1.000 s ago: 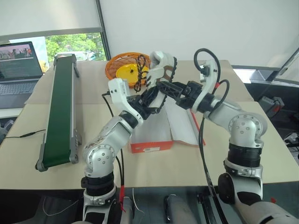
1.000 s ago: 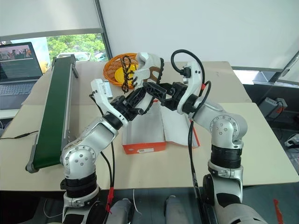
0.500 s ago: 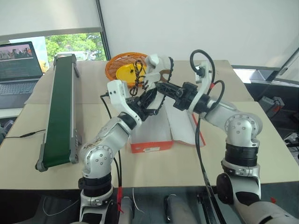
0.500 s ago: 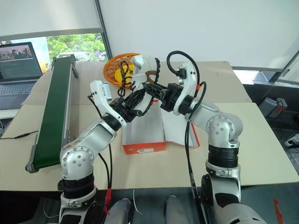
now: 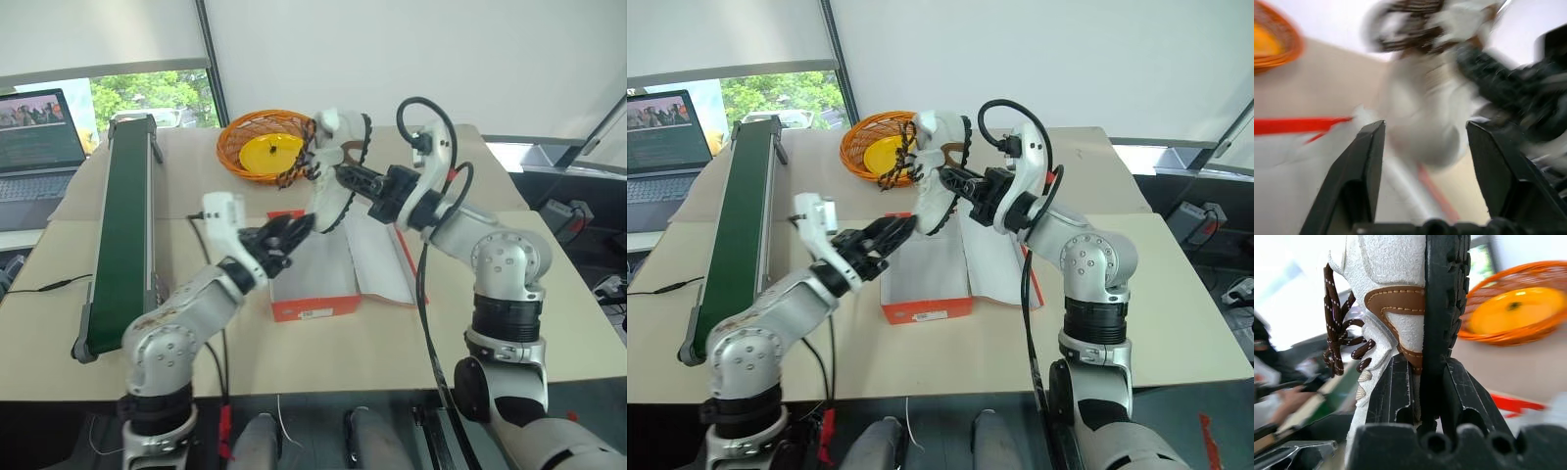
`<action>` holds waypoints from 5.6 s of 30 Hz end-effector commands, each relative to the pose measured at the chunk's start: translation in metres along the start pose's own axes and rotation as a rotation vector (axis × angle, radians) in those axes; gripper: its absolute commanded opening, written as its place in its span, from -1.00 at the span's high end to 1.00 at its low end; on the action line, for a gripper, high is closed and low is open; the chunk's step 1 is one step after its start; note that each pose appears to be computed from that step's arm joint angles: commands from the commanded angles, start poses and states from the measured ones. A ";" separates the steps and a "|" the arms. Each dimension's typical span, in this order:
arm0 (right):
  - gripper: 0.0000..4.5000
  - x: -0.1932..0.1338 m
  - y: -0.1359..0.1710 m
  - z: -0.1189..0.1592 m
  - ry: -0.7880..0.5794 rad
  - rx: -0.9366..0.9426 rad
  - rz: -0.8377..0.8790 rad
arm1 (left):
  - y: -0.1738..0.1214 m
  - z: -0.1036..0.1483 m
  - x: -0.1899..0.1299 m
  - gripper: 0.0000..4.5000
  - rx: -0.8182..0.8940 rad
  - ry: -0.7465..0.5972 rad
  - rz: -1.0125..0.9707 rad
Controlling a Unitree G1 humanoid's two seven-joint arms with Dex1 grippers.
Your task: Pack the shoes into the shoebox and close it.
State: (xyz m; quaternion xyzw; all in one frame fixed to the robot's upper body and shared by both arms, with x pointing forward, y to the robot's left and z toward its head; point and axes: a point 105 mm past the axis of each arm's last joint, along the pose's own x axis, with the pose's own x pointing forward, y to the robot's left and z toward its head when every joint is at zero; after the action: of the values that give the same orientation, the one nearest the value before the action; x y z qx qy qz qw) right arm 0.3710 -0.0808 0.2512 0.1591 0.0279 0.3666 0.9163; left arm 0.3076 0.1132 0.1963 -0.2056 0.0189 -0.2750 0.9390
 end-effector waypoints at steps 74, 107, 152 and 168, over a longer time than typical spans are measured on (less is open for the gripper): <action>-0.99 0.011 0.029 0.049 0.040 -0.272 0.025 | 0.048 0.019 -0.001 -0.25 0.323 -0.059 0.371; -1.00 -0.004 0.041 -0.028 0.090 -0.543 0.510 | 0.154 0.069 -0.130 -0.99 0.472 -0.162 0.929; -1.00 0.003 0.042 -0.051 0.076 -0.537 0.397 | 0.214 0.074 -0.122 -0.99 0.541 -0.095 1.006; -1.00 -0.002 0.041 -0.047 0.090 -0.559 0.386 | 0.228 0.060 -0.103 -0.99 0.469 -0.072 0.947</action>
State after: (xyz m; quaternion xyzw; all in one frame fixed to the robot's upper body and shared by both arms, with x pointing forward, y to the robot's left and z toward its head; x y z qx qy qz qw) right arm 0.3404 -0.0416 0.2071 -0.1051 -0.0405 0.5324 0.8390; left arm 0.3402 0.3671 0.1372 0.0320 0.0414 0.2011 0.9782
